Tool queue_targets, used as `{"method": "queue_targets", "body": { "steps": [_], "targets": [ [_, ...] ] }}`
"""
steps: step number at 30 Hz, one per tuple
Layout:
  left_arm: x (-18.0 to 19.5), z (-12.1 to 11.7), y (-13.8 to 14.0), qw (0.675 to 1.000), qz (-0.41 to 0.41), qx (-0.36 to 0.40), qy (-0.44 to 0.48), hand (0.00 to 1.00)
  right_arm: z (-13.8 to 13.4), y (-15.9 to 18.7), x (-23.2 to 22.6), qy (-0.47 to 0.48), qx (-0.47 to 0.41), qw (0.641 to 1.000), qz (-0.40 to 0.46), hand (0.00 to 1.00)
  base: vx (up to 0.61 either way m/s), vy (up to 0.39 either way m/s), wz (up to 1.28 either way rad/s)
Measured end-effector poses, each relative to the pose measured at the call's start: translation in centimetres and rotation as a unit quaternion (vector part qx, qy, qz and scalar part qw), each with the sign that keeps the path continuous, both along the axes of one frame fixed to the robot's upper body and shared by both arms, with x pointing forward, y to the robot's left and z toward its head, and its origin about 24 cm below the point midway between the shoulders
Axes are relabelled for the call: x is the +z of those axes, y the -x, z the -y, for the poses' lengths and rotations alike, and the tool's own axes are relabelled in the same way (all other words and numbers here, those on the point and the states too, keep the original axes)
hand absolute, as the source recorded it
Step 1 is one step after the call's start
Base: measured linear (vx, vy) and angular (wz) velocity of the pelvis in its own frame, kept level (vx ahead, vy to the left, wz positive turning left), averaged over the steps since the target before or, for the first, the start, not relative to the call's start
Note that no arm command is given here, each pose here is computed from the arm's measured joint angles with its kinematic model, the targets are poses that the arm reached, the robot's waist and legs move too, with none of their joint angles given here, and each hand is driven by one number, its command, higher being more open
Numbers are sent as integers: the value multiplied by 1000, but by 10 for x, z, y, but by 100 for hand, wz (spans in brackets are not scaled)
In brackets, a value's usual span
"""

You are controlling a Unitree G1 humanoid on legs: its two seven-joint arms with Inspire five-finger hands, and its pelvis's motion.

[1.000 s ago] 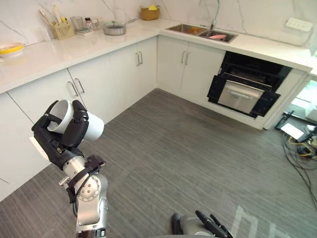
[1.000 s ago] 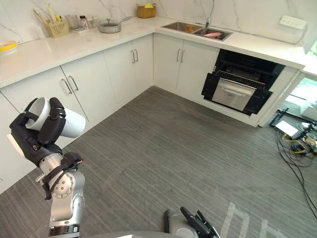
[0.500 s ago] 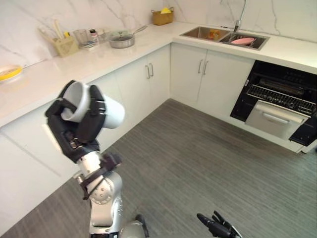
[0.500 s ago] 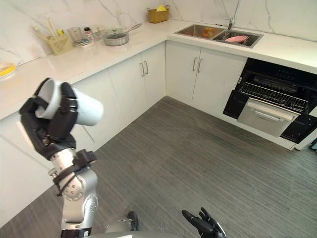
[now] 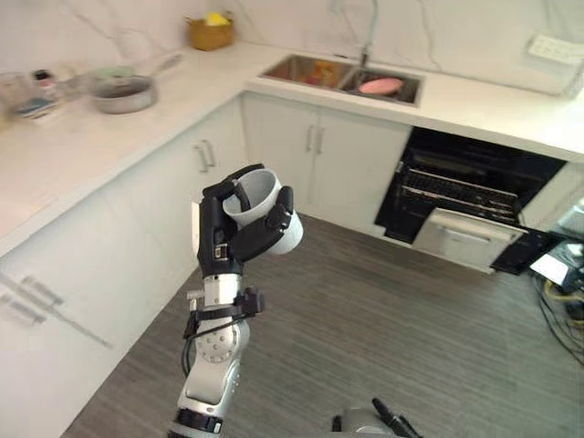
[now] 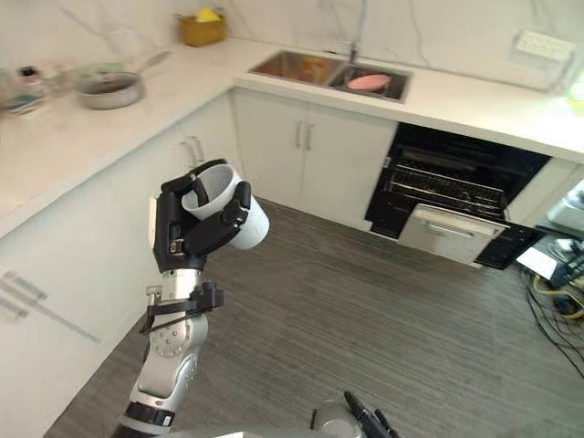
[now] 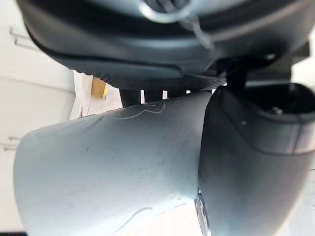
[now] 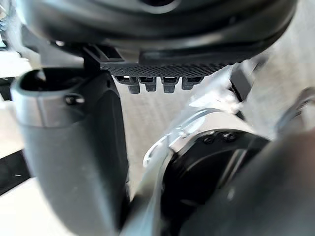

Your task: Walk over to the sink, pick up the cup, carry it to the dishwasher, place the cup inside the dishwasher, then close the dishwasher door

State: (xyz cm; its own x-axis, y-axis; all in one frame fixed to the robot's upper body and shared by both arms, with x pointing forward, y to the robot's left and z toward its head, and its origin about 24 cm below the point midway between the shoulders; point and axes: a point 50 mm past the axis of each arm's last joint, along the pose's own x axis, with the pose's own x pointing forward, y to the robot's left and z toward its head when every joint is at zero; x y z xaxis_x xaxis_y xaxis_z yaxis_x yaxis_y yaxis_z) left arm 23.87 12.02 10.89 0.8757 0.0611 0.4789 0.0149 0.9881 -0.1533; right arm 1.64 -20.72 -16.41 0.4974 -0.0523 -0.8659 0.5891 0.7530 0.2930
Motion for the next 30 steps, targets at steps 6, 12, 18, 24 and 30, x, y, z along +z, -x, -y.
{"method": "queue_targets", "body": {
  "steps": [6, 12, 18, 24, 30],
  "targets": [
    [-4, 23, 4, 997, -11, -71, 0, 0, 10, -14, 2, 13, 48, 999, -1, 100, 397, -136, -14],
    [2, 34, 7, 994, -2, -108, 16, 0, 7, -35, 6, 10, 45, 998, 35, 100, 61, 55, 4],
    [-5, 38, 10, 993, -16, -120, -8, 0, 1, -35, 5, 2, 31, 999, 43, 100, -81, 97, -7],
    [-9, 36, 9, 993, -26, -112, -11, 0, -1, -17, 3, -6, 15, 1000, 21, 100, -78, 58, -10],
    [-21, 34, 2, 995, -54, -84, -17, 0, -5, -4, -1, -27, -4, 1000, -3, 100, 0, 0, 0]
  ]
}}
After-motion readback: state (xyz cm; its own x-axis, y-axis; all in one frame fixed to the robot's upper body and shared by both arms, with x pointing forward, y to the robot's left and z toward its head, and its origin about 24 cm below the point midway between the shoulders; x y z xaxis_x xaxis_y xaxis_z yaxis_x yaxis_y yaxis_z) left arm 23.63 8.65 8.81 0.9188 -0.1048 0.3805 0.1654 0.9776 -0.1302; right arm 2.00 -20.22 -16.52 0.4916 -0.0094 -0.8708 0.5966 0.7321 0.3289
